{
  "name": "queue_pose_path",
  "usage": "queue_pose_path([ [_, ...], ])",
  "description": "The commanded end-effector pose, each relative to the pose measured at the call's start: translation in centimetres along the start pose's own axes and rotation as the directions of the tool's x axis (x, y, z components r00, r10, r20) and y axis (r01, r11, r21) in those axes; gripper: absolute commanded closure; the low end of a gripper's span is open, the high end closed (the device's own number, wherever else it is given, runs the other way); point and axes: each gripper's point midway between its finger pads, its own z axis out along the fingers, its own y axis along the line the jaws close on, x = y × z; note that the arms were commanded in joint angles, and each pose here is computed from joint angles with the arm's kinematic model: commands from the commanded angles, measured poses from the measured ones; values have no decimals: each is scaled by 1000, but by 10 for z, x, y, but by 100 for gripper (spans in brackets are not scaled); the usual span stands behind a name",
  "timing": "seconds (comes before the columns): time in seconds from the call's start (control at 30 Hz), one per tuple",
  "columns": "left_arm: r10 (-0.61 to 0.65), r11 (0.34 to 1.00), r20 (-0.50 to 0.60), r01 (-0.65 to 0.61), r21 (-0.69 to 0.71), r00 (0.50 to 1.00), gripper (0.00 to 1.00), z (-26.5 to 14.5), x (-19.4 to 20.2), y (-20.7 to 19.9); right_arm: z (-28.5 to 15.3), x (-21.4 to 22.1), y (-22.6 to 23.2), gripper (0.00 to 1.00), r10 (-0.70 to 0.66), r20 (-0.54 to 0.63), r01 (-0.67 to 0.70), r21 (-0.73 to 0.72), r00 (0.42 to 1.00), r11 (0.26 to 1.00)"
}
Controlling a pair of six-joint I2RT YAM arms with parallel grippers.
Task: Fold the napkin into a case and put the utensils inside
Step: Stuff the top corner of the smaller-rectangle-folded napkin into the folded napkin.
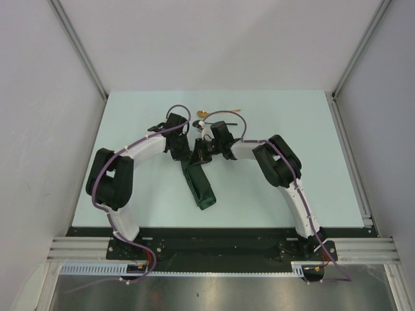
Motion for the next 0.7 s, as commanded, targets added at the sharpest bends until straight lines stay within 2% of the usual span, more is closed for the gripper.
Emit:
queue_pose_path([
  [0.0,-81,995,37,79,54,996,100,-9,-11,-6,-4,-3,2,81,-14,20,14,-4,1000,1000],
  [0.03,-95,994,39,93,55,995,100,-9,-11,-4,-9,-3,8,76,-17,22,17,-7,1000,1000],
  [0.2,-101,994,49,98,53,994,100,-11,-12,-1,-25,-3,18,65,-28,38,27,20,999,999],
  [0.67,-95,995,45,93,46,994,100,-10,-12,3,-52,-14,22,59,-44,84,41,37,996,998],
])
